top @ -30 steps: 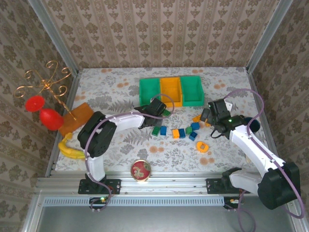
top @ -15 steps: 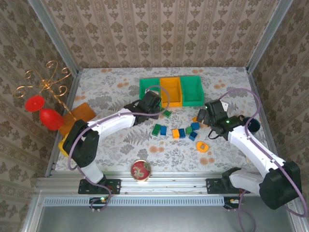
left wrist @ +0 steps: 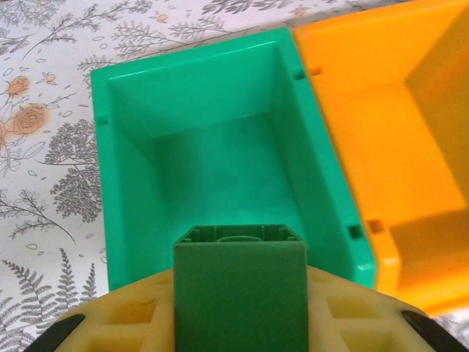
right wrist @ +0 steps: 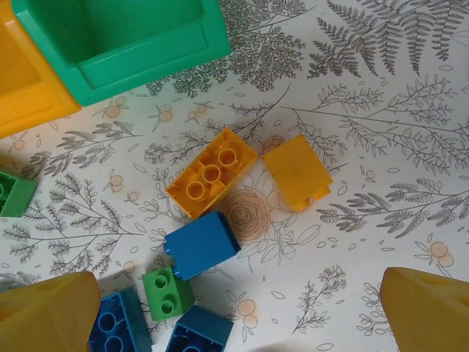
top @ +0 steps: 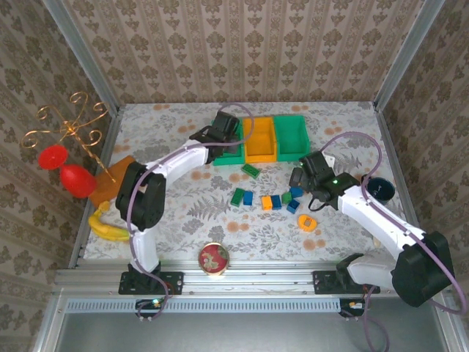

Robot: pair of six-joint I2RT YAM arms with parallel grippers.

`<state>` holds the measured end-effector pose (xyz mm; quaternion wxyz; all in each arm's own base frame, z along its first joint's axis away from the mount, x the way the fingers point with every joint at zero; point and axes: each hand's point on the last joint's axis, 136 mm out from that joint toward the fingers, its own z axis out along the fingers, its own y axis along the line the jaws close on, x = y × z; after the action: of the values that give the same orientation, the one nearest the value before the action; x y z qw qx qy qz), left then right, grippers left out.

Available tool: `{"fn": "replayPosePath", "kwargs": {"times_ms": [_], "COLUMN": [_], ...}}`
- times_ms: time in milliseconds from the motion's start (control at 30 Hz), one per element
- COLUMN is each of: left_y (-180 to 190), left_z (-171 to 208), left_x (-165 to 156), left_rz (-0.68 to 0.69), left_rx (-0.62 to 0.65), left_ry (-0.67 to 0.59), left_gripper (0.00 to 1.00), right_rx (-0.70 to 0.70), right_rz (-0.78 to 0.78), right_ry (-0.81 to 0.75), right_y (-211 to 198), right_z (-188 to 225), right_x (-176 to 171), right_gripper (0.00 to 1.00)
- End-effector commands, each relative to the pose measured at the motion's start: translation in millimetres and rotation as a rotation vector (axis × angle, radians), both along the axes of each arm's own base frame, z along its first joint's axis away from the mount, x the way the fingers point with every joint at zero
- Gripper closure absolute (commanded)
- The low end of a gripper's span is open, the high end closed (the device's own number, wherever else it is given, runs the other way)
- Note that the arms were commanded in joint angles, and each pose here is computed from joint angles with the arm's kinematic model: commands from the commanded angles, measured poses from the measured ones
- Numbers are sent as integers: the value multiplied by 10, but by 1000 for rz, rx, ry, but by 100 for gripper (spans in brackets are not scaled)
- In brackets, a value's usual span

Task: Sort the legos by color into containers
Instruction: Place the lego in the container.

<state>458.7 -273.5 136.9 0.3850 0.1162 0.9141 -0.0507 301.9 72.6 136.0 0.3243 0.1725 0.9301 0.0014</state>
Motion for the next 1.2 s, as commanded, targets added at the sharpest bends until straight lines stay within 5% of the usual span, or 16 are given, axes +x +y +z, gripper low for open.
{"fn": "replayPosePath", "kwargs": {"times_ms": [0,900,1167], "left_y": [-7,67,132], "left_z": [-45,149,420], "left_x": [112,124,-116], "left_rz": [-17,13,5], "left_rx": [13,-54,-105], "left_ry": [15,-7,-49], "left_gripper": [78,43,20], "right_rx": [-1,127,134], "right_rz": [-44,0,-6], "right_ry": [41,240,294], "right_y": [-12,323,354], "right_z": [8,-405,-526], "right_x": [-72,-225,-306], "right_gripper": [2,26,28]}}
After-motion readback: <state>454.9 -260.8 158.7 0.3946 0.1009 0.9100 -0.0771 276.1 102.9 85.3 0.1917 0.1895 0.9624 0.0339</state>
